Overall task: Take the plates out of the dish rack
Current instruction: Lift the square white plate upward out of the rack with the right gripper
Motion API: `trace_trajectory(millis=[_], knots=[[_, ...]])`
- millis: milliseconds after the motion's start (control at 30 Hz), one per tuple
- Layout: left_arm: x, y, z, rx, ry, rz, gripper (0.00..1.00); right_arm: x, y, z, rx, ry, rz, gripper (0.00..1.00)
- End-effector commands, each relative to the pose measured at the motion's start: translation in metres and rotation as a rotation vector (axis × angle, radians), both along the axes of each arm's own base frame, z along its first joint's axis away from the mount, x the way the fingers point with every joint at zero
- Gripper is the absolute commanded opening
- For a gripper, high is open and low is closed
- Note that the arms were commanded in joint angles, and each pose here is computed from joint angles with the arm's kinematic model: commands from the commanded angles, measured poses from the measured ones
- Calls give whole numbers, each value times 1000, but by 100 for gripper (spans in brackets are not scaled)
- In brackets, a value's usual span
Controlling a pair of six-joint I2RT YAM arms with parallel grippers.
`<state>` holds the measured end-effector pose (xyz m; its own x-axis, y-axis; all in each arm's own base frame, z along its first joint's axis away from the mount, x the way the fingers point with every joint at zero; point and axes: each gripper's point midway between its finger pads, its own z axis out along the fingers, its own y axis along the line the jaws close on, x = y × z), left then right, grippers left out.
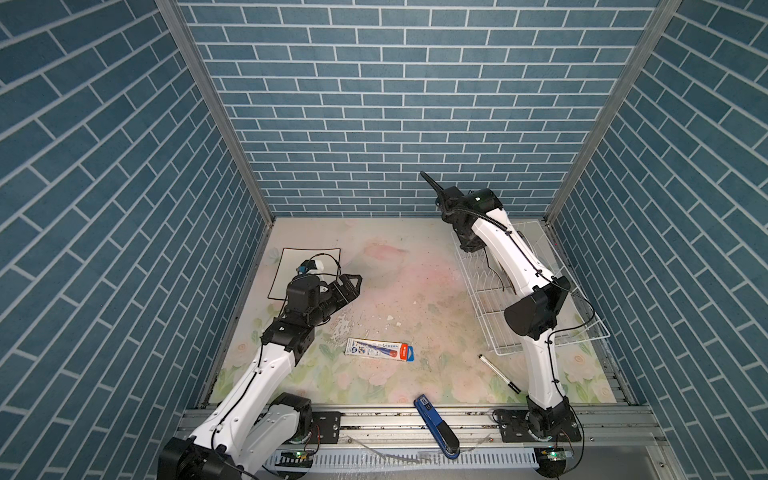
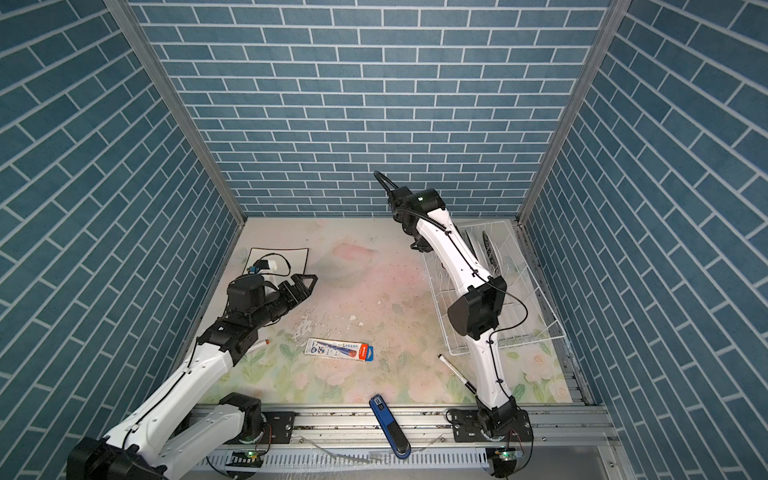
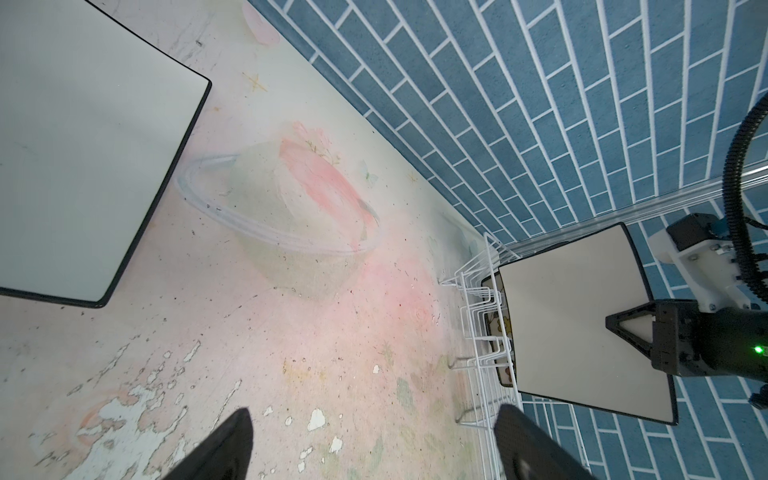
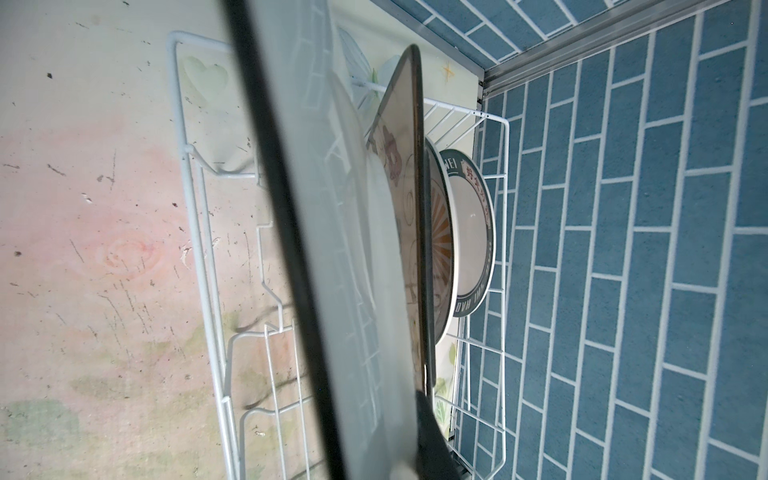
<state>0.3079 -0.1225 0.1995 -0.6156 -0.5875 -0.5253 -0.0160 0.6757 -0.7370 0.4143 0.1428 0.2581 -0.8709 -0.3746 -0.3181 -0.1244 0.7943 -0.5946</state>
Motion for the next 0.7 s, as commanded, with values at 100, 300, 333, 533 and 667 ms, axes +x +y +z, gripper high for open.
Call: trace_trajectory(millis=[100, 300, 333, 533, 667], knots=[[-5, 0, -2, 9, 7, 2, 93, -13, -18, 67, -18, -175, -10, 0], [-5, -1, -2, 10, 7, -3, 93, -17, -14, 72, 3, -183, 4, 0], [-5, -2, -1, 12, 4, -4, 93, -17, -13, 73, 9, -185, 6, 0], [-6, -3, -3, 14, 10, -7, 93, -21, -4, 76, 52, -186, 32, 0], [-8, -4, -2, 14, 10, -10, 93, -23, -1, 78, 57, -190, 44, 0]])
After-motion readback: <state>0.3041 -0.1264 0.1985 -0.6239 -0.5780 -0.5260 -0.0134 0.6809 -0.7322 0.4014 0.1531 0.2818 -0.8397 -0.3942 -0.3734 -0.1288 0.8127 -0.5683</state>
